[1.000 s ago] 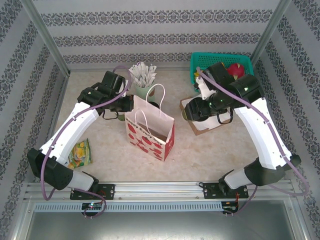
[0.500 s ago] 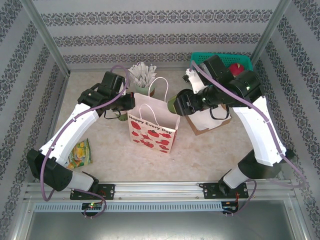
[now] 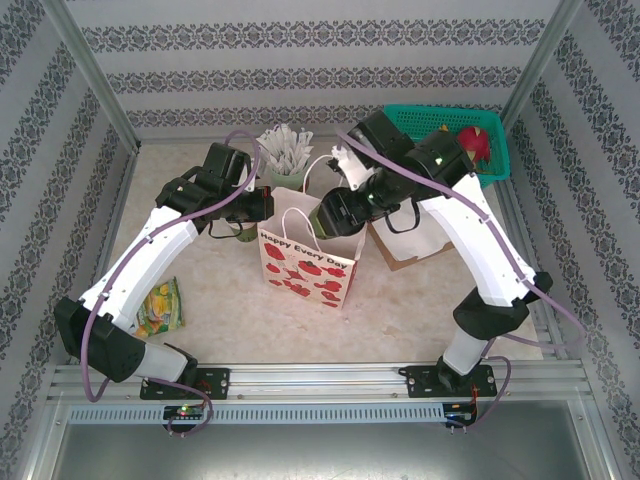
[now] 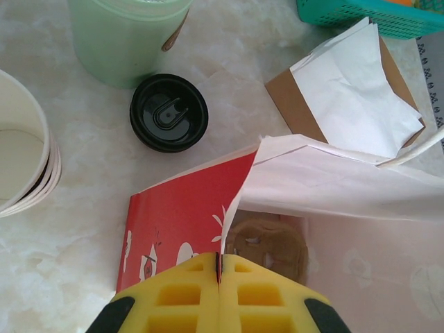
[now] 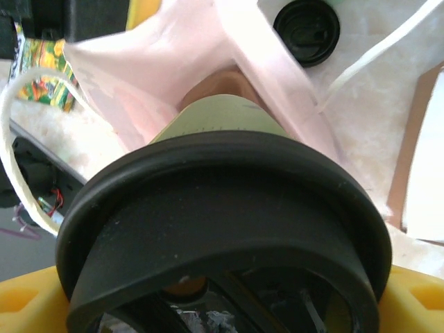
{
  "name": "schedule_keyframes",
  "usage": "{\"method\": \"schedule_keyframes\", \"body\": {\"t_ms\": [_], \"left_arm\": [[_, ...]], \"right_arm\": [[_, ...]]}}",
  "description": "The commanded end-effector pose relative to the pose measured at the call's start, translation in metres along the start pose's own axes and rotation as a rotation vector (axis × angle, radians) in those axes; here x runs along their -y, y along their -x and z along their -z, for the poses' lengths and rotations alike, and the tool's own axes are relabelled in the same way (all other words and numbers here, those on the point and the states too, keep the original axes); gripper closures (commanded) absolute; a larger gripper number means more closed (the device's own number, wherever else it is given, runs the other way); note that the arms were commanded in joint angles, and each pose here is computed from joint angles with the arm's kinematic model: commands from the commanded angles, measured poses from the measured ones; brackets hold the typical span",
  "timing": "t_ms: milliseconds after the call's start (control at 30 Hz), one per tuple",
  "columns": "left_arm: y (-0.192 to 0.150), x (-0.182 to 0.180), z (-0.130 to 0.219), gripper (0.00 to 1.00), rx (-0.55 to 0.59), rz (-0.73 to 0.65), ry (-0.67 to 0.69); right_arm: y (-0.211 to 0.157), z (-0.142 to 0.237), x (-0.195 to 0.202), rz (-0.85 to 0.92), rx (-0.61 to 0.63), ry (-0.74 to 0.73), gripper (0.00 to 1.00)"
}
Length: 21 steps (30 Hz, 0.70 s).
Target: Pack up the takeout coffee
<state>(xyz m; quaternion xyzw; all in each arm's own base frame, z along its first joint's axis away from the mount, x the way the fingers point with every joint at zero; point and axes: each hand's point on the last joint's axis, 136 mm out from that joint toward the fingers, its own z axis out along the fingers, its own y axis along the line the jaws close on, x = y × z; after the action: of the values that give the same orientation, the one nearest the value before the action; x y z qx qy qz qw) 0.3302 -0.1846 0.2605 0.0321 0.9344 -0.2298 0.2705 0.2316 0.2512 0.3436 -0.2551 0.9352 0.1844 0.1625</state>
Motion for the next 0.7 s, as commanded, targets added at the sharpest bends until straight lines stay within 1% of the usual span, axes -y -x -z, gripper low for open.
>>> {"method": "schedule_keyframes", "body": {"t_ms": [0, 200, 433, 600, 667], "left_arm": [[0.001, 0.010, 0.000, 1.00, 0.000, -0.050, -0.028], [0.001, 0.011, 0.000, 1.00, 0.007, -0.067, -0.039], [-0.002, 0.019, 0.001, 1.00, 0.002, -0.120, -0.086], [-0.001, 0.023, 0.002, 1.00, 0.004, -0.147, -0.110], [-0.002, 0.024, 0.002, 1.00, 0.001, -0.153, -0.116]], "right_arm": [[-0.012, -0.011, -0.013, 0.022, -0.076, 0.072, 0.41], [-0.013, -0.031, -0.020, 0.014, -0.114, 0.144, 0.41], [-0.008, -0.045, -0.010, -0.035, -0.112, 0.170, 0.41], [-0.013, -0.058, -0.002, -0.055, -0.142, 0.165, 0.41], [-0.014, -0.061, 0.005, -0.062, -0.148, 0.134, 0.41]]}}
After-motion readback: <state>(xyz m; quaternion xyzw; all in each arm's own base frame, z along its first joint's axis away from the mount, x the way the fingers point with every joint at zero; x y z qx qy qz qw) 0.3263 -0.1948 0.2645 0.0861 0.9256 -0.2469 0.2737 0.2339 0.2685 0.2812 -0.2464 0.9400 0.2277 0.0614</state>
